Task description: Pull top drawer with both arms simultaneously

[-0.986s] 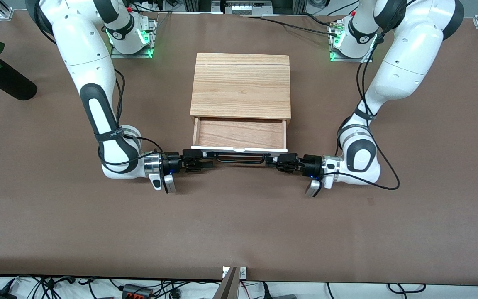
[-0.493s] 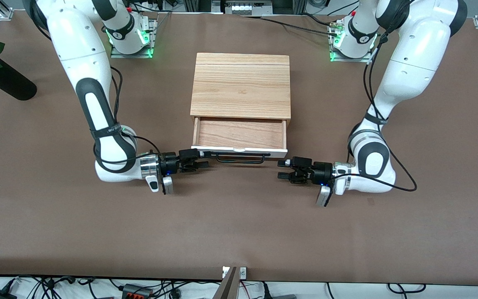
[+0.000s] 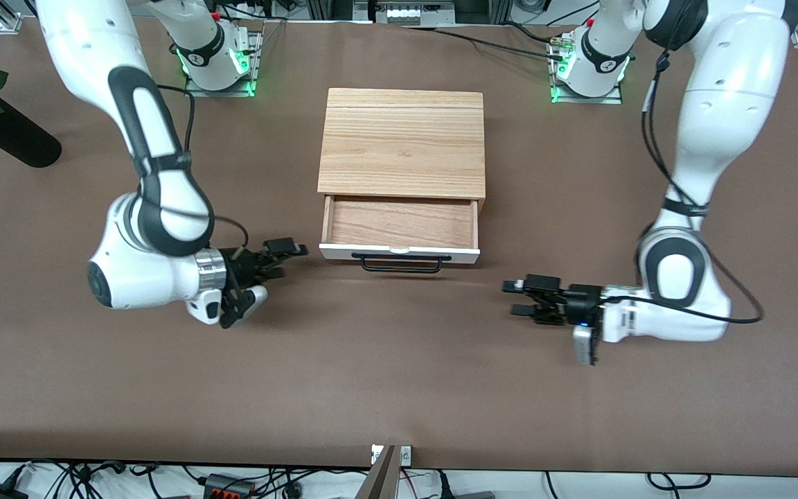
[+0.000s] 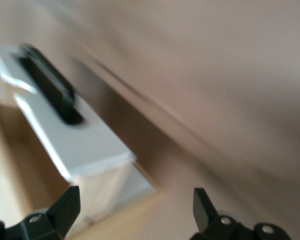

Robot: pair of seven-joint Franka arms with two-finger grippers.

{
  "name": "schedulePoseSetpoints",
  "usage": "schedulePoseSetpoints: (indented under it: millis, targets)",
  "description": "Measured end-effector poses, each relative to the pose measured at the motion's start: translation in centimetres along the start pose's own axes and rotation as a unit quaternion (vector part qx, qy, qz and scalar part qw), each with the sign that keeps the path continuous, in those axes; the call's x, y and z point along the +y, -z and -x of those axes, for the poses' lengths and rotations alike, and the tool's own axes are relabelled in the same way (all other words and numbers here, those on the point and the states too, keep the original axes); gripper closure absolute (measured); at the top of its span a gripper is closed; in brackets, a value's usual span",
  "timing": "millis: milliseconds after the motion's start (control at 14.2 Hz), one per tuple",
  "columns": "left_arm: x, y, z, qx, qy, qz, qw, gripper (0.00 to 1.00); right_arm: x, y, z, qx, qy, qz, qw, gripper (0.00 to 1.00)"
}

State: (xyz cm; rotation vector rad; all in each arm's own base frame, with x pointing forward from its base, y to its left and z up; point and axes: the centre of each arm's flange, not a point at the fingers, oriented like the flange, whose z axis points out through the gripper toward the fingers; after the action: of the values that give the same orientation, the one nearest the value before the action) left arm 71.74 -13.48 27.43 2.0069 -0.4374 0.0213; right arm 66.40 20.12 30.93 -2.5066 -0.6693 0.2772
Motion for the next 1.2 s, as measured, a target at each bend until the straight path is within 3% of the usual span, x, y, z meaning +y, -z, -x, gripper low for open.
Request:
schedulePoseSetpoints:
  millis: [141, 282, 493, 634, 845, 1056, 1197]
  targets:
    - [2.5, 2.9, -0.3, -0.031, -0.007, -0.06, 0.998, 0.0, -0.2, 3.2, 1.8, -0.054, -0.002, 0.099, 0.994, 0.0]
    - [6.1, 5.4, -0.2, -0.073, 0.002, -0.125, 0.989, 0.0, -0.9, 7.1, 3.5, -0.088, 0.0, 0.18, 0.98, 0.0]
    - [11.0, 9.3, 0.5, -0.113, 0.012, -0.222, 0.968, 0.0, -2.9, 13.2, 6.0, -0.094, -0.016, 0.257, 0.962, 0.0]
    - [13.3, 11.8, 1.0, -0.124, 0.021, -0.283, 0.951, 0.0, -3.6, 17.4, 8.7, -0.105, -0.037, 0.279, 0.954, 0.0]
    - [16.0, 13.9, 2.2, -0.133, 0.09, -0.35, 0.923, 0.0, -5.5, 23.3, 12.1, -0.108, -0.067, 0.286, 0.95, 0.0]
    - [18.9, 16.7, 2.9, -0.093, 0.173, -0.432, 0.88, 0.0, -5.9, 26.6, 14.9, -0.085, -0.098, 0.281, 0.951, 0.0]
    - [21.6, 18.7, 3.4, -0.065, 0.19, -0.475, 0.856, 0.0, -4.8, 27.2, 17.0, -0.059, -0.141, 0.273, 0.95, 0.0]
